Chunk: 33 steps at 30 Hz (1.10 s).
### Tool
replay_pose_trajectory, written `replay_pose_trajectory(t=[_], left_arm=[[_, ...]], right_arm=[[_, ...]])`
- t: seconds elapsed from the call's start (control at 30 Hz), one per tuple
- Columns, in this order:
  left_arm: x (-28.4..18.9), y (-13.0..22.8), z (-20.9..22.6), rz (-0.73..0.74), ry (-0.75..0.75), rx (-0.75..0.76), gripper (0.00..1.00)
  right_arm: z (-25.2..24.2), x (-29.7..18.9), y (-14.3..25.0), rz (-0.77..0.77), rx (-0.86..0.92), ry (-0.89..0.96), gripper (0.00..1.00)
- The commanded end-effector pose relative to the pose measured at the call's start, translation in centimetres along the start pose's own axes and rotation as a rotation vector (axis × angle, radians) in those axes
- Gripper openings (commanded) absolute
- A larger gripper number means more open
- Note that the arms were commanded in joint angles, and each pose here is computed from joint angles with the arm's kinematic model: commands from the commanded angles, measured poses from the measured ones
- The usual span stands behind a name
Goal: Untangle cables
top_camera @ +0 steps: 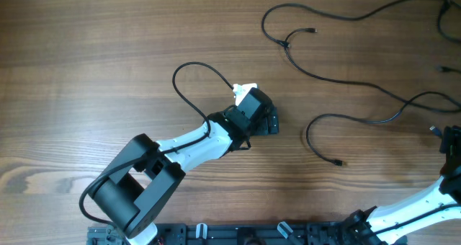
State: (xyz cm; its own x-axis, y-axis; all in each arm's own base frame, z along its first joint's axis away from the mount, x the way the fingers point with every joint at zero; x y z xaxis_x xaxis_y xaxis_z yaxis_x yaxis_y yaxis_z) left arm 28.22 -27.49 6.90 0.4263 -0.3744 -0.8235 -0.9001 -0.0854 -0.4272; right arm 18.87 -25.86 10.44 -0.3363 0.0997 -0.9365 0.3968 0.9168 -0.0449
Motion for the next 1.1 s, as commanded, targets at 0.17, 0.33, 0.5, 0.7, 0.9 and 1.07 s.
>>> replay_pose_trajectory(t=[0.17,0.33,0.5,0.7,0.9,1.07], left_arm=[[-0.4,-0.9,-0.2,-0.026,0.025,-0.009,1.0],[-3.8,-4.2,1.1,-0.109,0.032,-0.069,1.0],[-5.8,-5.7,4.4,-0.144,-0.089,-0.128,1.0],[-10.4,-7.7,7.6,-0.25,-0.223,-0.143,1.0],[-14.8,-9.1,10.8,-0.336,-0.304,-0.225,1.0],[-15.1,-9.2,11.8,-0.332,-0.326,-0.248,1.0]], right_arm=[[0.2,-0.1,1.9,0.043,-0.077,0.026,1.0],[1.1,-1.3,5.5,-0.005,-0.19,0.02,1.0],[2.3,-3.3,10.6,-0.079,-0.4,-0.052,1.0],[2.8,-7.1,19.4,-0.169,-0.767,-0.238,1.0],[-0.7,-12.5,30.3,-0.274,-1.191,-0.569,1.0],[-4.0,-14.2,36.7,-0.325,-1.371,-0.744,1.0]])
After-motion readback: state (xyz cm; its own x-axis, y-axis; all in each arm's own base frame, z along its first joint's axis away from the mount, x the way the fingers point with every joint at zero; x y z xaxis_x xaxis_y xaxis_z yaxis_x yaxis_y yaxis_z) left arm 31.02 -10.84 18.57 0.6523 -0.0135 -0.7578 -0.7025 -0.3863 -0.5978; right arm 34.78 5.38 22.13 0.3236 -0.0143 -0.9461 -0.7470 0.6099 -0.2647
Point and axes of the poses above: each gripper's point midway between its finger pads, its own x axis out along the fingers, its own z axis along the line the jaws close on, y = z × x, the point moved 6 cm from there along -x, back along the fingers, and after that the axes turned 1 degree about x, right-handed, at the moved point
